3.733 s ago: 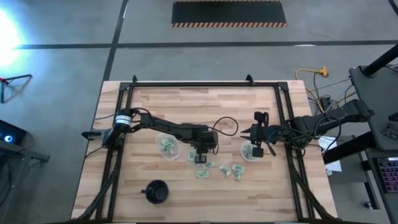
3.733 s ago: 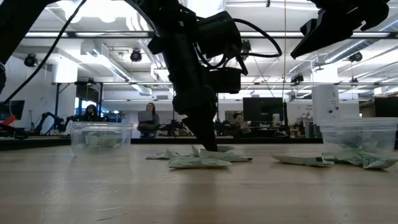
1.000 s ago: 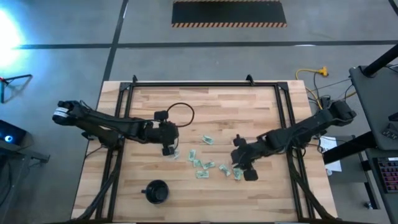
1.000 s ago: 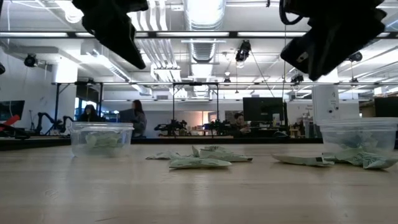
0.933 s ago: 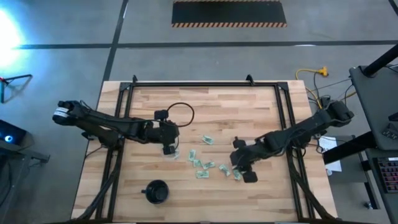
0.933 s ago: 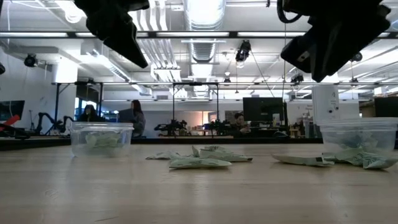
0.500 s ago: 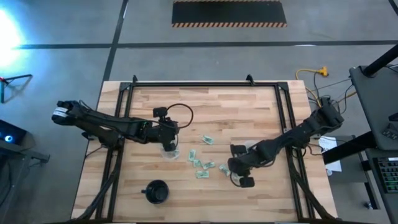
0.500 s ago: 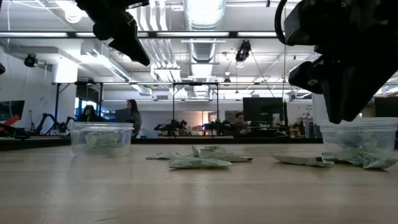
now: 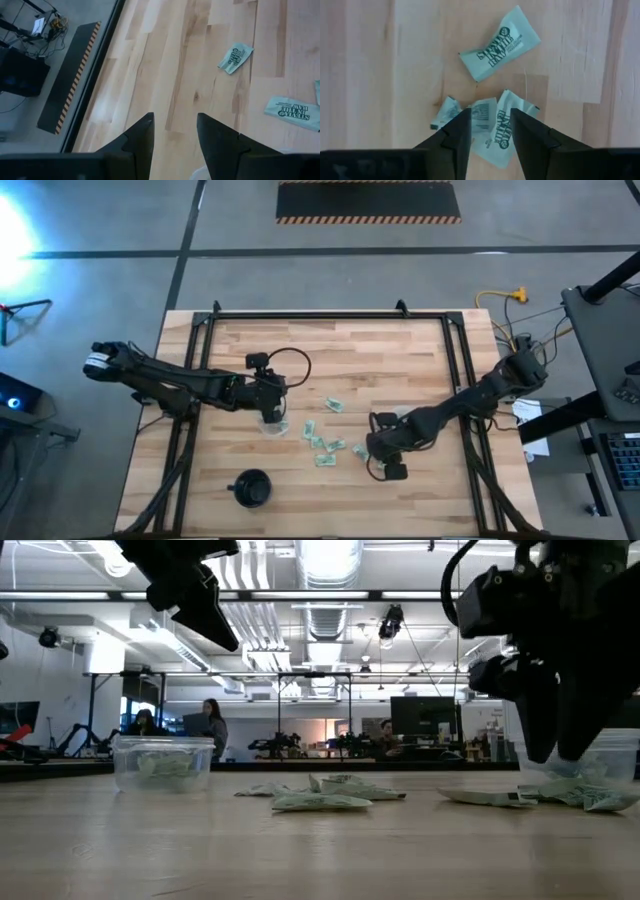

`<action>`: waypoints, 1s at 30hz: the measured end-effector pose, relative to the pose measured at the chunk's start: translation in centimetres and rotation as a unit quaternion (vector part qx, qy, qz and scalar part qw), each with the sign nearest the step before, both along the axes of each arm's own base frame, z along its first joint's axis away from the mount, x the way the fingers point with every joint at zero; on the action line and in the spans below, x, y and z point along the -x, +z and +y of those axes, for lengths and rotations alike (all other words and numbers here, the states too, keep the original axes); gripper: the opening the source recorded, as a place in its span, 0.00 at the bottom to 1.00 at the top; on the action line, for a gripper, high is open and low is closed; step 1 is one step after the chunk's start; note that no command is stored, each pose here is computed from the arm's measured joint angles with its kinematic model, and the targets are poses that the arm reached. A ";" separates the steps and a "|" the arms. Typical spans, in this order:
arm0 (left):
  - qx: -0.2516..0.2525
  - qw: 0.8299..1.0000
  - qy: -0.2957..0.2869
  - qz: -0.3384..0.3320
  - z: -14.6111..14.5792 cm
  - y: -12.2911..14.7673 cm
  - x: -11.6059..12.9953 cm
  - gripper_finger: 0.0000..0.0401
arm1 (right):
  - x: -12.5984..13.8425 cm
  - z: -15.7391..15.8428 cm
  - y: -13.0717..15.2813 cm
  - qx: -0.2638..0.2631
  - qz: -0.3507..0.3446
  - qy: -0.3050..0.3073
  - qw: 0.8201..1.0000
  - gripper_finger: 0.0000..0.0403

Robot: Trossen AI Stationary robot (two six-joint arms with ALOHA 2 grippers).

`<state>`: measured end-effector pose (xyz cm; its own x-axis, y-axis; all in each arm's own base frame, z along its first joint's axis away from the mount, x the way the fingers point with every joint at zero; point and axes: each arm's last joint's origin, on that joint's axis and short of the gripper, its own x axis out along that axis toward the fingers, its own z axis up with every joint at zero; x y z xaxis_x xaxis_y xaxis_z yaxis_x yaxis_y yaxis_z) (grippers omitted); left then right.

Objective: Pick and place Stevia / Truvia into bins
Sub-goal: Put the stevia packet into the round transparent container

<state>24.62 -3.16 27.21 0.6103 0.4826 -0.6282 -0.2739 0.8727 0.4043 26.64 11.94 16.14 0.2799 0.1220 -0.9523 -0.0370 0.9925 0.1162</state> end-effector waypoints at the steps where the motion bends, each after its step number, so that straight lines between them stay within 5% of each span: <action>1: 0.000 1.000 0.000 0.000 0.0 0.0 0.0 0.33 | 0.0 0.0 -0.1 0.001 0.003 0.000 1.000 0.33; 30: 0.001 1.000 0.002 0.005 0.0 -0.4 0.1 0.33 | -0.3 -0.1 -2.1 0.014 0.041 0.001 0.999 0.31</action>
